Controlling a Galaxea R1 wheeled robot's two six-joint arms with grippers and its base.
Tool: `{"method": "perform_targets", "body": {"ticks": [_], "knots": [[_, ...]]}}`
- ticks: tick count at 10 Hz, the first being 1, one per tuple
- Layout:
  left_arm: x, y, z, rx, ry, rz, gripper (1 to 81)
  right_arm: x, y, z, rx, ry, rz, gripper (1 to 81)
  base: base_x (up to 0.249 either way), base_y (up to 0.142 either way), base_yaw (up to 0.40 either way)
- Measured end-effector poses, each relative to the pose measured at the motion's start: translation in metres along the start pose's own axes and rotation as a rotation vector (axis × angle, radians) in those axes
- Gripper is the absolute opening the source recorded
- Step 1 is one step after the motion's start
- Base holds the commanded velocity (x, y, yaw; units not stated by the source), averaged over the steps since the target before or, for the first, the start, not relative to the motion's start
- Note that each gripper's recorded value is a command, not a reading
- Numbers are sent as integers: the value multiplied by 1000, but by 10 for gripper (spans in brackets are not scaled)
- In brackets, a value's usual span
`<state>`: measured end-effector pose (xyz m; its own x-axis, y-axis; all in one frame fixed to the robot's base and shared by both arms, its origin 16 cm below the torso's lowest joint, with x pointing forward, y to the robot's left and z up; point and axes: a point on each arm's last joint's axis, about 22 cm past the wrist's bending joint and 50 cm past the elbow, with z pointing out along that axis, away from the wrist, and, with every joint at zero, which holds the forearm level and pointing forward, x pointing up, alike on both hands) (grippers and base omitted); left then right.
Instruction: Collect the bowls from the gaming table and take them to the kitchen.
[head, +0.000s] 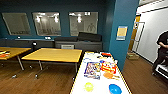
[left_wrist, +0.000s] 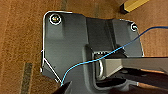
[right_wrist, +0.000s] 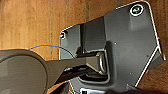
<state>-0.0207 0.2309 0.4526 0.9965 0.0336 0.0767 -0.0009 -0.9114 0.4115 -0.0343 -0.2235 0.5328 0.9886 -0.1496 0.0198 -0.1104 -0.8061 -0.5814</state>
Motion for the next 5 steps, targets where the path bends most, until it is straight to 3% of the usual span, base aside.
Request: {"method": "perform_targets", "body": {"ticks": [3,5], "knots": [[-1,8,3,-10,0,-1,811,19,0,-39,22,47,-2,811,0,0,0],[-2,8,3,-10,-3,-2,811,41,0,-76,33,105,-3,811,0,0,0]]}}
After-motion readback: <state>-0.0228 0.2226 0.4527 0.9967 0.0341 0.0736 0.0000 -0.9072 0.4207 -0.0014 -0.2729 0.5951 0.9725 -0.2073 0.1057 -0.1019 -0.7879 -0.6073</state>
